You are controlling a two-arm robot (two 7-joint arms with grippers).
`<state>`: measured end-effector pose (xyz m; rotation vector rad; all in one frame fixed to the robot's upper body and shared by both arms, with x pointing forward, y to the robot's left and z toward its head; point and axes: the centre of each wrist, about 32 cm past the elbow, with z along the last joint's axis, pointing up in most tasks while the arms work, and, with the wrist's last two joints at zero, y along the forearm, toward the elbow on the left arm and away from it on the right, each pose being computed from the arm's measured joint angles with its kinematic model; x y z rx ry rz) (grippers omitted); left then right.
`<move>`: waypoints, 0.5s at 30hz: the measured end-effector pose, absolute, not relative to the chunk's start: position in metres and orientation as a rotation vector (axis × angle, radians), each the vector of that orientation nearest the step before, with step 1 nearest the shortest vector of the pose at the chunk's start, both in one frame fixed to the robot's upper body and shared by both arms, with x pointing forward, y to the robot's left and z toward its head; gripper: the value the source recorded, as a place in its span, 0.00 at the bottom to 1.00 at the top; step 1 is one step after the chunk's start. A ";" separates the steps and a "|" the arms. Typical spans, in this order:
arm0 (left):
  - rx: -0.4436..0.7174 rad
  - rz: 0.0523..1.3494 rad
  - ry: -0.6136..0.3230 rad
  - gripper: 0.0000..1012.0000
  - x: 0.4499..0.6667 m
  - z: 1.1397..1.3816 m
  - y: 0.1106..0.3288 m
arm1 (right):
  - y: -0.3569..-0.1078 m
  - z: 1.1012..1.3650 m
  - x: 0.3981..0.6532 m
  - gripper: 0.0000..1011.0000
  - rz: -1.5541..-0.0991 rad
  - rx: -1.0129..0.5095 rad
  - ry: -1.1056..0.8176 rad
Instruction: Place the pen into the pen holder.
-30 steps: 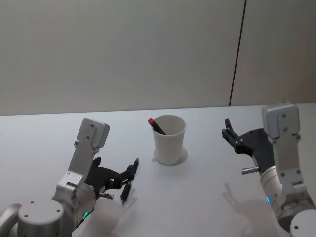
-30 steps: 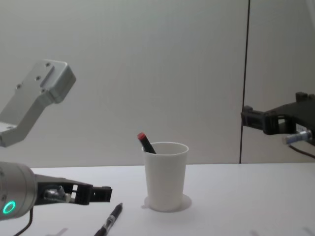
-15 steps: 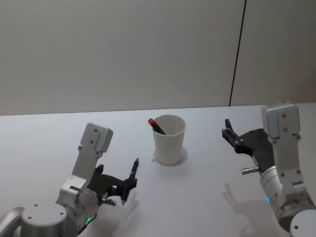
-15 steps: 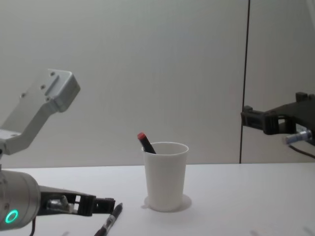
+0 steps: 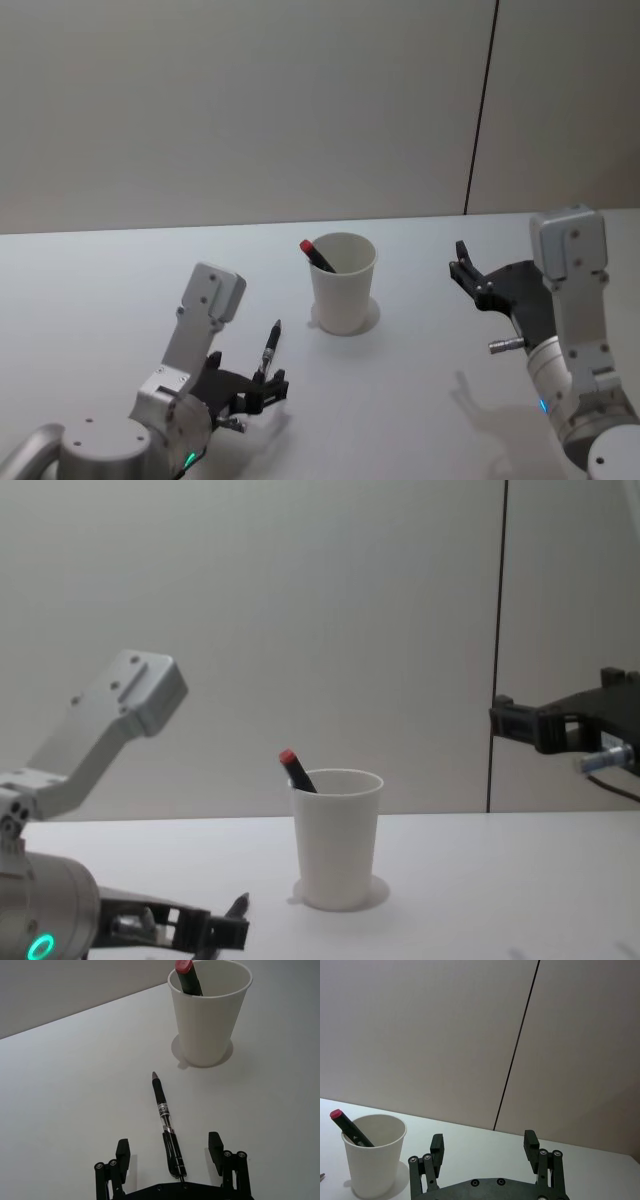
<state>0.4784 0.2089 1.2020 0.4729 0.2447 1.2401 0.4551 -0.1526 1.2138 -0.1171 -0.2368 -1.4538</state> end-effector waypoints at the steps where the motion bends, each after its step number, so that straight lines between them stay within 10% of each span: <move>1: 0.481 1.239 0.245 0.99 0.479 1.201 0.208 | -0.153 1.214 0.455 0.99 -1.454 -0.117 -0.237; 15: 0.536 1.244 0.242 0.99 0.487 1.194 0.196 | -0.153 1.214 0.455 0.99 -1.454 -0.117 -0.237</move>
